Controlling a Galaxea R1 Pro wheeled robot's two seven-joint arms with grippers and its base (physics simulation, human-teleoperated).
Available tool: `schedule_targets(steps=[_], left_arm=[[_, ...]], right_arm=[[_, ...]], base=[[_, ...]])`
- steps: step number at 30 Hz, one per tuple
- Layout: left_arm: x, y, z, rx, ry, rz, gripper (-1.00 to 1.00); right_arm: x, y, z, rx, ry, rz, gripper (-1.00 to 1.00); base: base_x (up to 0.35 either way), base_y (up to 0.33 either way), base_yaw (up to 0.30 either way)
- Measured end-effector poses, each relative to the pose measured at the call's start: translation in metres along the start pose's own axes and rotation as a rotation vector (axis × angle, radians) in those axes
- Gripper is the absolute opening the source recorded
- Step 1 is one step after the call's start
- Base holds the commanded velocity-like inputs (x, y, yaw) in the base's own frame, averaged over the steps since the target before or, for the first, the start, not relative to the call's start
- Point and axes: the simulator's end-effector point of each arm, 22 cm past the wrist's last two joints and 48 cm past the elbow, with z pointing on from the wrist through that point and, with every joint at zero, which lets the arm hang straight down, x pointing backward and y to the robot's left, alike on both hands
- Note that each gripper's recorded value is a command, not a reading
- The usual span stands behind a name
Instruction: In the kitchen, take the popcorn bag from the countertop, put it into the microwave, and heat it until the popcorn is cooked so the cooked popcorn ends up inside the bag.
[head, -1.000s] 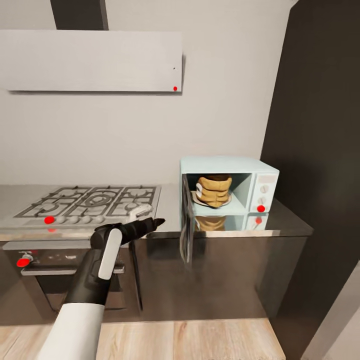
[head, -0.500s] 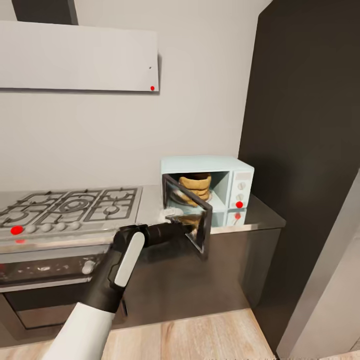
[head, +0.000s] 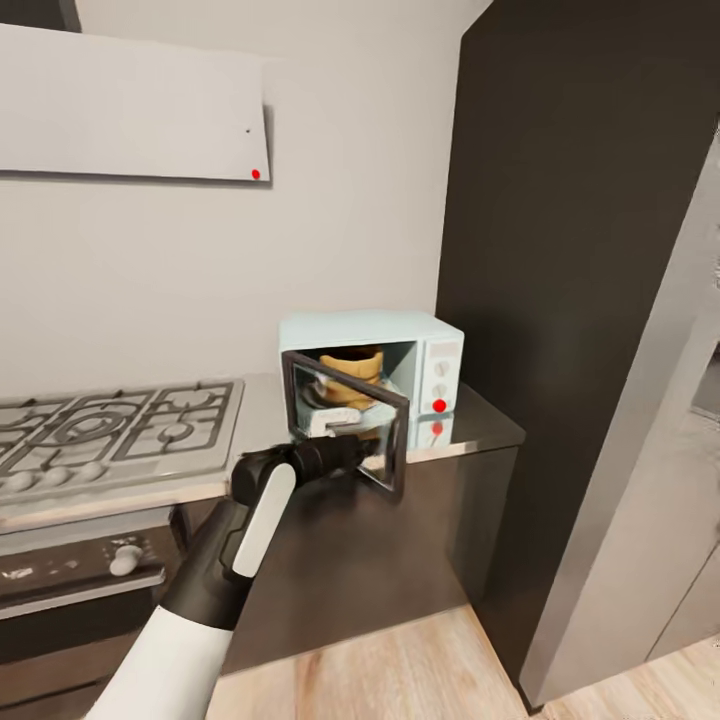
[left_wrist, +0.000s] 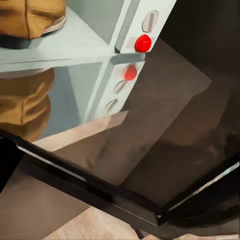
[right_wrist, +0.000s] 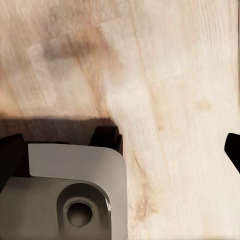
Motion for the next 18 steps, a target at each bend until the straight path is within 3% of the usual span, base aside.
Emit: schedule_targets(steps=[4,18], left_arm=[[0.0017,-0.0044,0.0007,0.007,0.004,0.005,1.0],[0.0002,-0.0026,0.0018,0.005,-0.008,-0.002,1.0]], right_arm=[[0.0,0.0001,-0.0001,0.0,0.0,0.0,1.0],[-0.0004,-0.0008,-0.0003,0.0,-0.002,0.0,1.0]], base=[[0.3,0.0,-0.17],[0.317,0.0,-0.005]])
